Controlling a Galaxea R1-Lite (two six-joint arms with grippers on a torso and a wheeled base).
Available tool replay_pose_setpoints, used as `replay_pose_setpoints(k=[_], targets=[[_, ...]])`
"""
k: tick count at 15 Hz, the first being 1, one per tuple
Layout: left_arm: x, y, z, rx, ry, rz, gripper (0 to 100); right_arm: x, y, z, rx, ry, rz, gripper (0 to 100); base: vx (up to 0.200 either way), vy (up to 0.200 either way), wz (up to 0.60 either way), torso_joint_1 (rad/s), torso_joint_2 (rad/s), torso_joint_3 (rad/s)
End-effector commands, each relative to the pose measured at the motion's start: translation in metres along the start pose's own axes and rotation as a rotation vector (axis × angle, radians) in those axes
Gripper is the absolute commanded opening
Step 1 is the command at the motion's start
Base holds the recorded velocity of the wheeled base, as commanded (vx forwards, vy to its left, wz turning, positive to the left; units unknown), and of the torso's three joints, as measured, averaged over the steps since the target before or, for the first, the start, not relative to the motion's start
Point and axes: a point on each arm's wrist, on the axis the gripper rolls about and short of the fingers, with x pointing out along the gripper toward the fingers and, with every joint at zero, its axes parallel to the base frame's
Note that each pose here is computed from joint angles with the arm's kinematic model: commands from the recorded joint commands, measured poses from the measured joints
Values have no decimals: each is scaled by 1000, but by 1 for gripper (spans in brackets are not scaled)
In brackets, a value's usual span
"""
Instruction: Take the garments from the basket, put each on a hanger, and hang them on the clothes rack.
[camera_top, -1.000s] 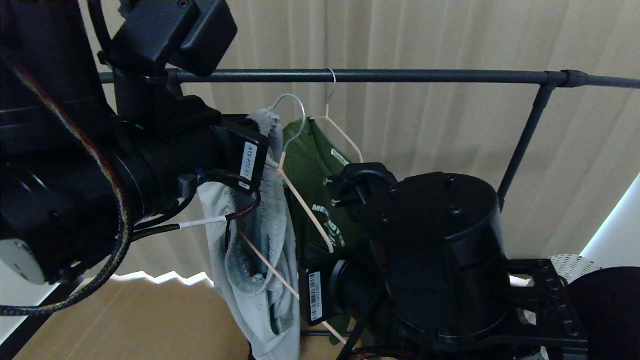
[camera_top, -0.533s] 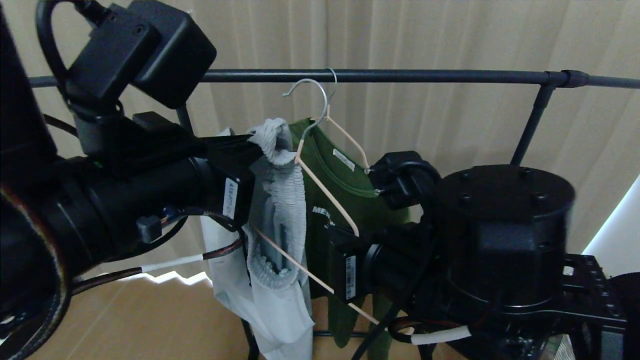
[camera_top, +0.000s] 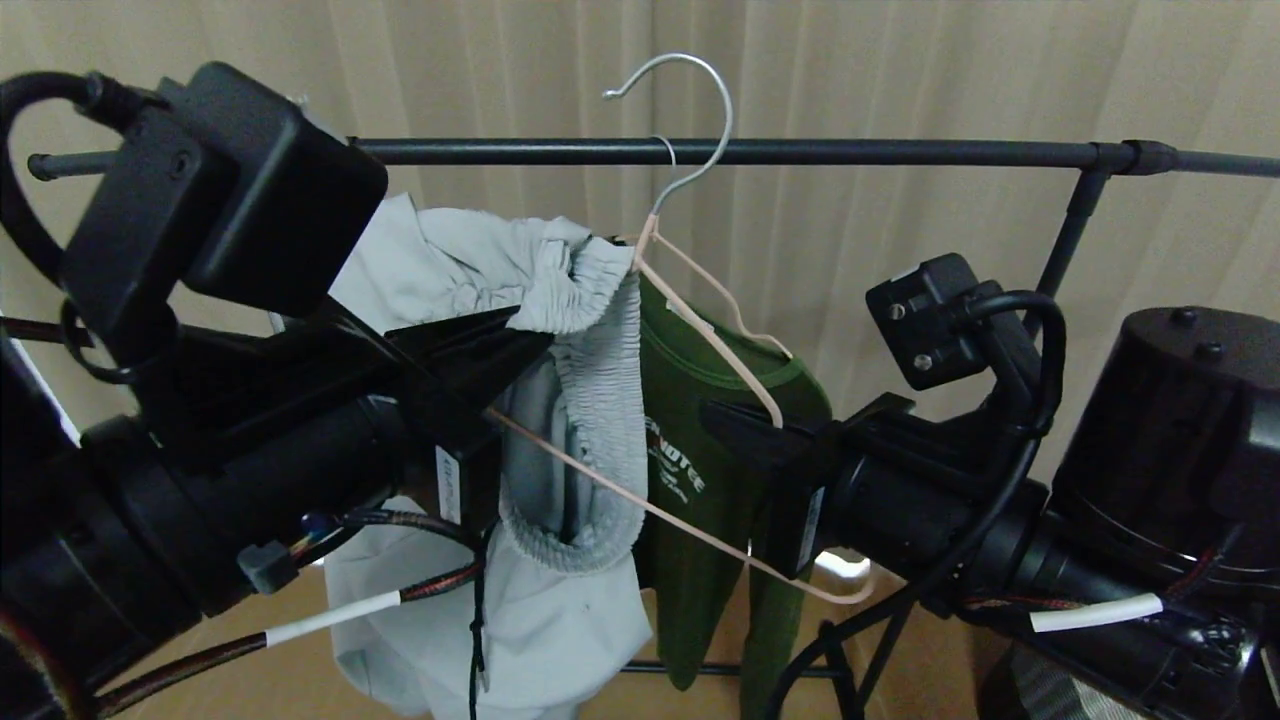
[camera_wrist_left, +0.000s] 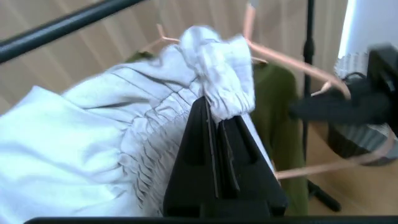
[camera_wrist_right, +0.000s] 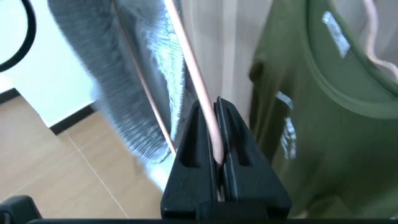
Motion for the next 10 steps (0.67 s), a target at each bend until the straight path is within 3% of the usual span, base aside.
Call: replay_pose_setpoints(k=[1,4,7,10], targets=[[-7,-5,-5,2,-6,-42,0,-1,-4,5,7,-18,-15,0,0,0,0,0,0,0],[-14,-12,-14,0,-52,-143,0,-1,-9,7,10,-29,-32,0,0,0,0,0,0,0],[-15,-16,-28,21,-6,-156,0,-4,-9,11,12,-41,-26,0,0,0,0,0,0,0],[-15,-16,-33,20,1,-154,0,-9,-9,13,14,-48,7,0,0,0,0,0,0,0]])
